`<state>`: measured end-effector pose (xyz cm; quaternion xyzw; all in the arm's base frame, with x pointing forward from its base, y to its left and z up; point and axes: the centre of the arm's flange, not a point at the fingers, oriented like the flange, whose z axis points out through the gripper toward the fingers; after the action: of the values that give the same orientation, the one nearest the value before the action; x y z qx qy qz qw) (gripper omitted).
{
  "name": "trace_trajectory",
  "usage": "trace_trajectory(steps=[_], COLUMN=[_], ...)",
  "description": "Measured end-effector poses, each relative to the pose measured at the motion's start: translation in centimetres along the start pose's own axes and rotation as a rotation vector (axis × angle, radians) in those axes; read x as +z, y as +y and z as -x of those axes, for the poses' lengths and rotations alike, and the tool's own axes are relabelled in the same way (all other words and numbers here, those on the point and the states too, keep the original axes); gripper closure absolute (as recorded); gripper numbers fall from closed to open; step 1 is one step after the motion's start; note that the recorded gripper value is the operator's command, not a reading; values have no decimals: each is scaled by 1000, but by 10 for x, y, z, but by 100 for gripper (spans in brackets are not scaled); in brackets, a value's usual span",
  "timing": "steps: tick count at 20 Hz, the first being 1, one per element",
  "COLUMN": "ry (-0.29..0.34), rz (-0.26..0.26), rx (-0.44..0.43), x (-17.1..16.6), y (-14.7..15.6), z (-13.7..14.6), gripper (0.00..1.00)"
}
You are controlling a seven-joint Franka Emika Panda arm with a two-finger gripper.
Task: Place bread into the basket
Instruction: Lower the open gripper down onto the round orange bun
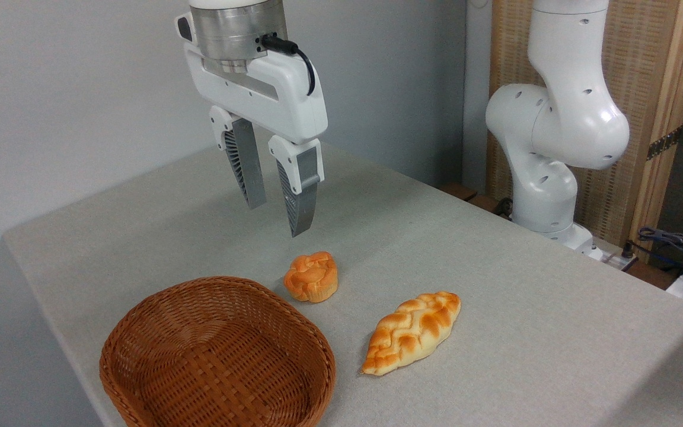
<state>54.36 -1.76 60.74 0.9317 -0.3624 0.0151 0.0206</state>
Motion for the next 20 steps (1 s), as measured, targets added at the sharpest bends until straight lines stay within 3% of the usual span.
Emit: trace_trajectory(steps=[12, 15, 20], ry=[-12, 0, 33], rz=[22, 57, 40], rx=[-4, -2, 34], x=[9, 23, 59], y=[1, 12, 50], z=[3, 5, 16], gripper=[0, 0, 0])
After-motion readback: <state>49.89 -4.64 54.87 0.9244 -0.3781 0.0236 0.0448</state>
